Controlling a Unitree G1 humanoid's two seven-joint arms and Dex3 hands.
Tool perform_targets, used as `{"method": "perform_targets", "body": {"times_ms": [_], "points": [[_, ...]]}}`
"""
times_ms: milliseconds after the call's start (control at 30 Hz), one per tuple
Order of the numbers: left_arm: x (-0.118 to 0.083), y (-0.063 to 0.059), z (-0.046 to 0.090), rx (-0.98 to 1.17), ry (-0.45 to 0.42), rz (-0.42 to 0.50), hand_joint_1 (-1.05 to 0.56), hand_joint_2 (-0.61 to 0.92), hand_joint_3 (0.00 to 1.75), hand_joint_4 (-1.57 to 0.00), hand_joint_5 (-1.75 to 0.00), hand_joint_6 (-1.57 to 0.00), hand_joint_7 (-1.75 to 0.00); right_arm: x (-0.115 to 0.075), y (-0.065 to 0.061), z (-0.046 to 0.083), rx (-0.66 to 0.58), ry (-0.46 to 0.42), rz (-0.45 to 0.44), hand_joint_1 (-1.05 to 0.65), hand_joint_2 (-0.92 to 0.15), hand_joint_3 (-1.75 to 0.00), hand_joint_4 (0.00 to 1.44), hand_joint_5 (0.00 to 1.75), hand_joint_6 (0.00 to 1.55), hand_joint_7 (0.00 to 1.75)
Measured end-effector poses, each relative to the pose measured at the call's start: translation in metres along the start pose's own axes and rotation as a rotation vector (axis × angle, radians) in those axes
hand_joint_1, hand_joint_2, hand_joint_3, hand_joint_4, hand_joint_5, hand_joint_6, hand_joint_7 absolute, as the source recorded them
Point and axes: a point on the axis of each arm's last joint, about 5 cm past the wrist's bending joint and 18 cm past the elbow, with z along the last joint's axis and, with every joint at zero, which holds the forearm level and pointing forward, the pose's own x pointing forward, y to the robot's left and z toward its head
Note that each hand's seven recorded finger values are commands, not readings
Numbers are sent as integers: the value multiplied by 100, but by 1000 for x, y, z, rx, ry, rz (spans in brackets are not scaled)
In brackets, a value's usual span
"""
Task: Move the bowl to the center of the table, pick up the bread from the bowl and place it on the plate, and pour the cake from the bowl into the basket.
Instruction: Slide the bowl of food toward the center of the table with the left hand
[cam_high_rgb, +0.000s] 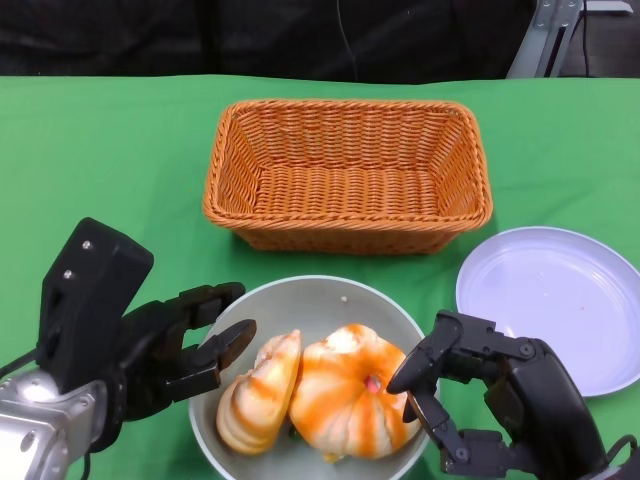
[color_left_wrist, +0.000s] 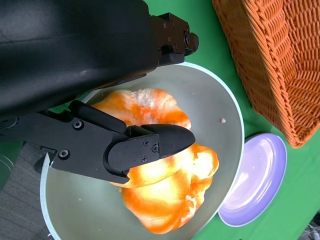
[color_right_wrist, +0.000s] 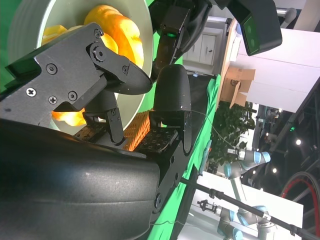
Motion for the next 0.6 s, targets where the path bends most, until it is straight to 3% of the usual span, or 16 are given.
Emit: {"method": "perform_targets", "body": {"times_ms": [300,500,600], "points": [[4,-1,-1,-13,-62,-13,-60,92,55,-4,-2,0,0,0,0,-1,4,4,1,-12,-51,-110,78,149,77,119],[1,2,-1,4,-99,3,-49,92,53,-6,-2,0,0,1,1,-2,4,7,2,-13,-51,-110,79,149,76,120],[-6,6,4,89,-125,84,-47,92,45,-22,-10,-11,-5,1,1,-2,4,7,-2,-13,-51,-109,79,148,77,120]]}}
